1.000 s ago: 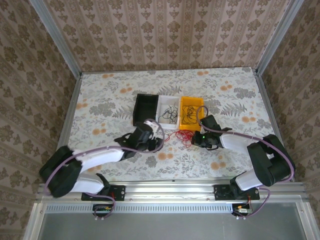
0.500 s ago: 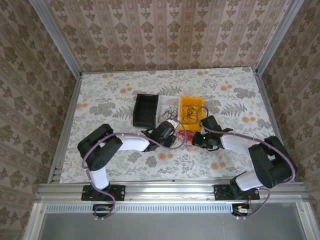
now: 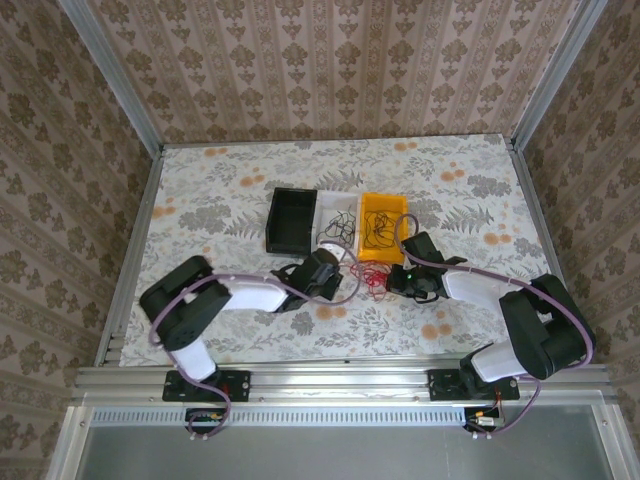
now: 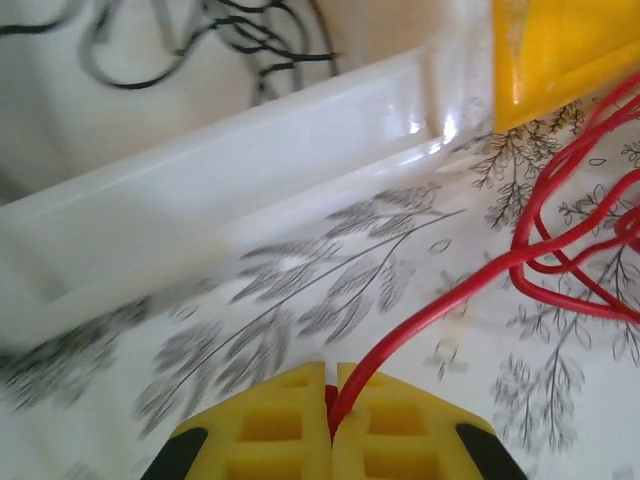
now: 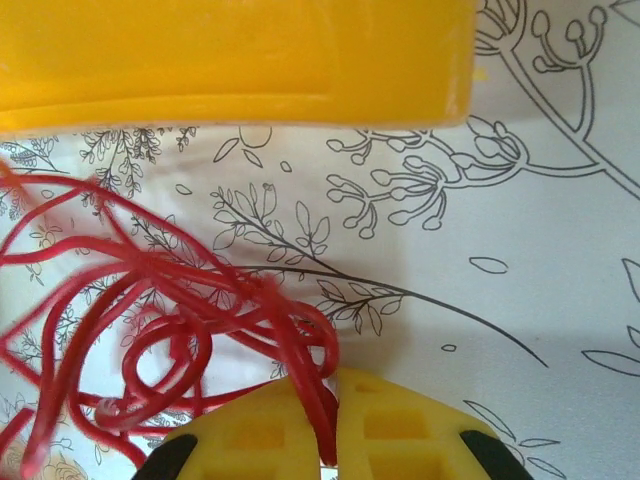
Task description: Untangle the cables
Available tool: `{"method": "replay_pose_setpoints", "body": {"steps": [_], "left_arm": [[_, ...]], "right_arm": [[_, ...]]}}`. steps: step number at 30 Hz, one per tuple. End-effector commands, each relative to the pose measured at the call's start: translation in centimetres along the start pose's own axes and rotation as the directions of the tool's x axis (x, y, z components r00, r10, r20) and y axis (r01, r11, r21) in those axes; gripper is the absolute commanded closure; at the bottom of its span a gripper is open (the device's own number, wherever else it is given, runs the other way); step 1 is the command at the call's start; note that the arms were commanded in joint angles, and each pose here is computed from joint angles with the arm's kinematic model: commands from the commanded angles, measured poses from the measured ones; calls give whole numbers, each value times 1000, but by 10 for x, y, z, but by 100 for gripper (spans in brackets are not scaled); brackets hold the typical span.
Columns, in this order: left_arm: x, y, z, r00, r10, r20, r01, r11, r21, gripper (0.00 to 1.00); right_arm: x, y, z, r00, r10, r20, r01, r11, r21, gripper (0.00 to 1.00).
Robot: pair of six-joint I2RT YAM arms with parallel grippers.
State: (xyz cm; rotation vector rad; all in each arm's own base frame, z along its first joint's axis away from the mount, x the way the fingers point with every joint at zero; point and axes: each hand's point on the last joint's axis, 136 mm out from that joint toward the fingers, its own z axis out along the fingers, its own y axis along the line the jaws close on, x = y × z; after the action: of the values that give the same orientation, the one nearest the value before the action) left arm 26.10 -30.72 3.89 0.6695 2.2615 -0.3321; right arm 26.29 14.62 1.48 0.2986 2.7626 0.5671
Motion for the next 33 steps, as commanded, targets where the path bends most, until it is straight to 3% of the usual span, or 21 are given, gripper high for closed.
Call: {"method": "replay_pose_setpoints", "body": {"steps": [1, 7, 13, 18, 25, 30, 33], "left_arm": [[-10, 46, -32, 984, -151, 94, 163, 977, -137, 100], [-13, 80, -85, 927, -297, 227, 334, 931, -144, 100], [-25, 110, -137, 873, -336, 353, 409, 899, -157, 100], [-33, 153, -173, 816, -402, 415, 510, 839, -189, 100], [-56, 171, -163, 839, -416, 350, 507, 831, -229, 100], [-72, 165, -149, 864, -398, 309, 464, 868, -178, 100], [-59, 185, -159, 818, -464, 341, 550, 804, -226, 100]], "right_arm": [[16, -49, -4, 996, 82, -22, -75, 975, 210, 90], [14, -52, -5, 993, 116, 3, -114, 969, 219, 90], [12, -53, -5, 991, 135, 19, -136, 966, 221, 91], [11, -49, -2, 991, 133, 19, -134, 970, 202, 91], [10, -48, -1, 991, 132, 19, -133, 971, 199, 91], [8, -45, -6, 993, 112, 29, -115, 976, 183, 91], [9, -51, -11, 990, 129, 57, -138, 969, 205, 91]]}}
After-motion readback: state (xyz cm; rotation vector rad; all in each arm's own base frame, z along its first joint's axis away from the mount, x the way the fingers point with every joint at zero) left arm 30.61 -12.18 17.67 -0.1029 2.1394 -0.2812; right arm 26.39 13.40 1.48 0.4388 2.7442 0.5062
